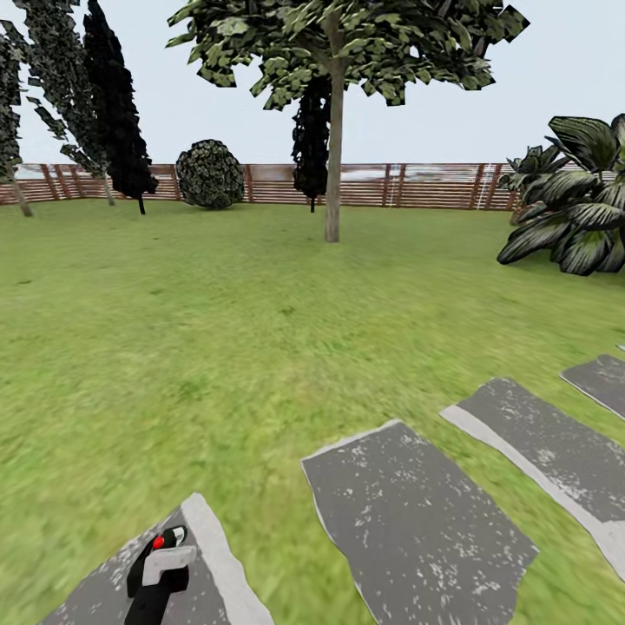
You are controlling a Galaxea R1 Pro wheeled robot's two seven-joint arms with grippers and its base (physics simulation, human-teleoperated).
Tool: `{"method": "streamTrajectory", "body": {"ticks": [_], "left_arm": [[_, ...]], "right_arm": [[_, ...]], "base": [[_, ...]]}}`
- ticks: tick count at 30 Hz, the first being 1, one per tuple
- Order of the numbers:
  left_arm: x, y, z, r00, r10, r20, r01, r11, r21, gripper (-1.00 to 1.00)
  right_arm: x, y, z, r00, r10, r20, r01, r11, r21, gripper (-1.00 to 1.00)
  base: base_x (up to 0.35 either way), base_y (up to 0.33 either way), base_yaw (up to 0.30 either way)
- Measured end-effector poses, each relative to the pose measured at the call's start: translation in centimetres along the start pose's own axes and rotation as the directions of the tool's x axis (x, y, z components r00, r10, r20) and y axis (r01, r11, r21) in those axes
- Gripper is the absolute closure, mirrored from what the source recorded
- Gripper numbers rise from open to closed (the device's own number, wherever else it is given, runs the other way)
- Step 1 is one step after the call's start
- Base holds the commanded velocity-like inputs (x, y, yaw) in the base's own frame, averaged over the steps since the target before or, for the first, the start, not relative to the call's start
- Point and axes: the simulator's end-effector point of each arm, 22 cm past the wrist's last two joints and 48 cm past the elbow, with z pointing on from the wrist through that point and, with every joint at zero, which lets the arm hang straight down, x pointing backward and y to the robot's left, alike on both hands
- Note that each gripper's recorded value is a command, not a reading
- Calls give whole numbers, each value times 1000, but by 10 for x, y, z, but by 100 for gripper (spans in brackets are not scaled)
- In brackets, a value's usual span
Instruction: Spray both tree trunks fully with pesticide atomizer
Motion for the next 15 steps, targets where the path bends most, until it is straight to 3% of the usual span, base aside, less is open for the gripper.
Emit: {"method": "streamTrajectory", "body": {"ticks": [15], "left_arm": [[0,0,0,1000,0,2,0,1000,0,100]], "right_arm": [[0,0,0,1000,0,0,0,1000,-1,-100]], "base": [[340,0,0]]}}
